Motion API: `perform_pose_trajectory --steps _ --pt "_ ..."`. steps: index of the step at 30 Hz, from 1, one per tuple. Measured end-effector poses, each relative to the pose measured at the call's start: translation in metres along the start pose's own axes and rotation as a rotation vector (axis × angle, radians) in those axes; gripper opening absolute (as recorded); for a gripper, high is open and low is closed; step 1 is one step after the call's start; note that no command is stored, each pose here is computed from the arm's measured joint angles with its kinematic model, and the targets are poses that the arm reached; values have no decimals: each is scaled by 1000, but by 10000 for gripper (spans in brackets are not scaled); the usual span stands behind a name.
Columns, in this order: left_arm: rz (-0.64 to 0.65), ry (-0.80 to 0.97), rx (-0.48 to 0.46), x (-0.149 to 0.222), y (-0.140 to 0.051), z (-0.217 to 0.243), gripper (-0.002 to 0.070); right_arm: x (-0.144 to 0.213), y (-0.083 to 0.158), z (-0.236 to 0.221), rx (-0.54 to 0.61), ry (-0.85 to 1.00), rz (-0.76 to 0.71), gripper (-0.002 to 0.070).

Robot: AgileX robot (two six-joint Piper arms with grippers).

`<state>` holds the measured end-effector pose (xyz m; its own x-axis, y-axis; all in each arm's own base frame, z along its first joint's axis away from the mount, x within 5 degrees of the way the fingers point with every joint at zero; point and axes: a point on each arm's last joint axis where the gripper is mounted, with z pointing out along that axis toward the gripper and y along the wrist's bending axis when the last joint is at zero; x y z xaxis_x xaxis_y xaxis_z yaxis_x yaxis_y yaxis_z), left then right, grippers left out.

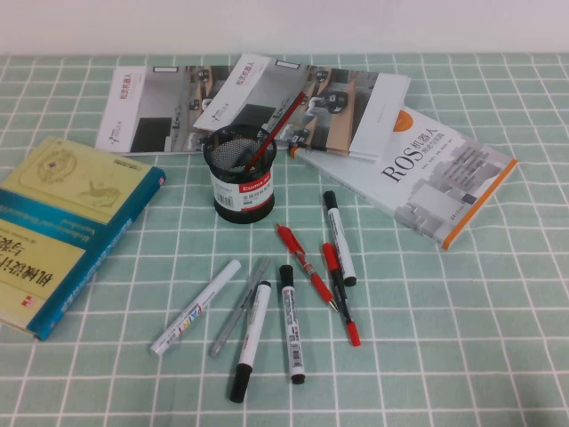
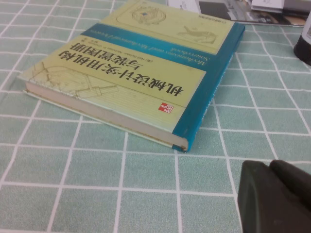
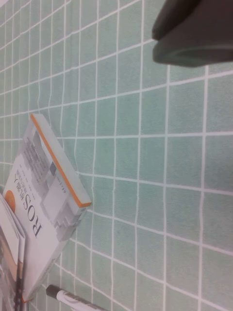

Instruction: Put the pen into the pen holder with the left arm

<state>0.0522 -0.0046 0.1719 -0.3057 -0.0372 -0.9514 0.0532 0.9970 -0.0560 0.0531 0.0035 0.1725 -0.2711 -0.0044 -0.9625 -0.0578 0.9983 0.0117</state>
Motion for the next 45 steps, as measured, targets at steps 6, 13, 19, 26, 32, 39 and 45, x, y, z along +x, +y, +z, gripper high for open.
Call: perform_pose_trajectory --steps 6,13,19,26,32,39,45 --pt "0 -11 0 -1 0 0 0 0 0 0 0 0 0 -20" --pt "0 -15 0 -1 0 0 0 0 0 0 0 0 0 -20" --pt "0 -17 0 -2 0 0 0 0 0 0 0 0 0 -20" --pt "0 -29 0 -2 0 0 0 0 0 0 0 0 0 -20" --pt "-58 -88 19 -7 -1 0 0 0 0 0 0 0 0 -20" --pt "-182 -190 49 -16 -3 -1 0 0 0 0 0 0 0 -20" --pt "-277 -279 63 -24 -2 -3 0 0 0 0 0 0 0 -20"
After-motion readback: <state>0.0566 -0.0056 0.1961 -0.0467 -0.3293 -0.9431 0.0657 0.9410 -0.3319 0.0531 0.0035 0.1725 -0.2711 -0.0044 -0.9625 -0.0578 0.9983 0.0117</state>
